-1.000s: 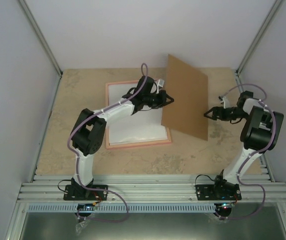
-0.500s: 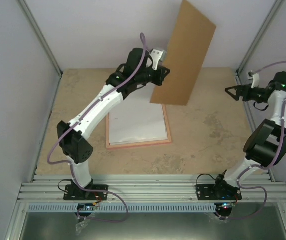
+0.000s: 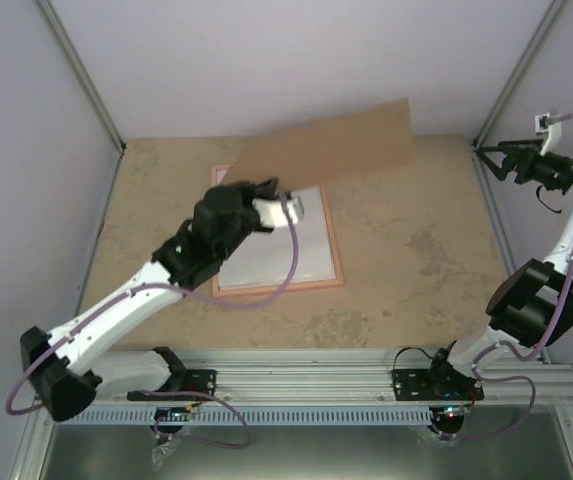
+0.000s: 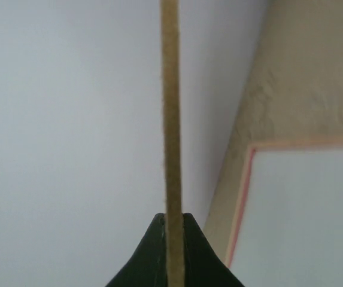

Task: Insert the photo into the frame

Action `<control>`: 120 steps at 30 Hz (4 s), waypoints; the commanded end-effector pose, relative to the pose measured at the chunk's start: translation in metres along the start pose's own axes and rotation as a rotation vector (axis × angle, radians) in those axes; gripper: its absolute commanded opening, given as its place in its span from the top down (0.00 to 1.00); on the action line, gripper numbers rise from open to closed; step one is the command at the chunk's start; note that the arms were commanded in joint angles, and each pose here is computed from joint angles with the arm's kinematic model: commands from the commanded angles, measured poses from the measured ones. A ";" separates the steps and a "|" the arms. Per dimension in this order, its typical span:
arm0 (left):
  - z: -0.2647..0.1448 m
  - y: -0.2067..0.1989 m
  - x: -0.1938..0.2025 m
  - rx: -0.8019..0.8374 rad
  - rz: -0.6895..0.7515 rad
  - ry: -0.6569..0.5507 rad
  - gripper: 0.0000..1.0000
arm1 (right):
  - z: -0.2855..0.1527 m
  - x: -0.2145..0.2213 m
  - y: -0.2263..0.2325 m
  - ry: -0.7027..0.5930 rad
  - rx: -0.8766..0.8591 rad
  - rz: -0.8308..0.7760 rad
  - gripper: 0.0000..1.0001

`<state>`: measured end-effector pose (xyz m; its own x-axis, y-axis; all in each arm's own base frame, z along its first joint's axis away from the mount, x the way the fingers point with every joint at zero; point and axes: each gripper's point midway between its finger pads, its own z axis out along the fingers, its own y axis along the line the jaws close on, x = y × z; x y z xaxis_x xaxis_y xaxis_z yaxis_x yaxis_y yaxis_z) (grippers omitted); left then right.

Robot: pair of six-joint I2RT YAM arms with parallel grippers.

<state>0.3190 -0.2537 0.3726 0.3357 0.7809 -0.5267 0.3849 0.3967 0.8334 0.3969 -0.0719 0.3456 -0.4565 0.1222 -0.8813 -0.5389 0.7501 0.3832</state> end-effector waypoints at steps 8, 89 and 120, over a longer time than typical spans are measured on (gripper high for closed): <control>-0.095 -0.053 0.000 -0.291 0.803 -0.366 1.00 | 0.011 -0.023 0.050 0.043 -0.080 -0.216 0.02; -0.079 -0.062 0.091 -0.187 0.251 0.033 0.13 | 0.106 0.046 0.144 0.059 -0.811 0.423 0.99; -0.020 0.019 0.269 -0.029 -1.513 0.509 0.16 | 0.235 0.087 0.144 0.088 -0.575 0.734 1.00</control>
<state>0.4051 -0.0363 0.2936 -0.4997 0.0344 -0.8655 0.1426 0.9888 -0.0431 0.4397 0.1878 0.2506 -0.8862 0.2974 -0.3554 -0.3442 0.0911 0.9345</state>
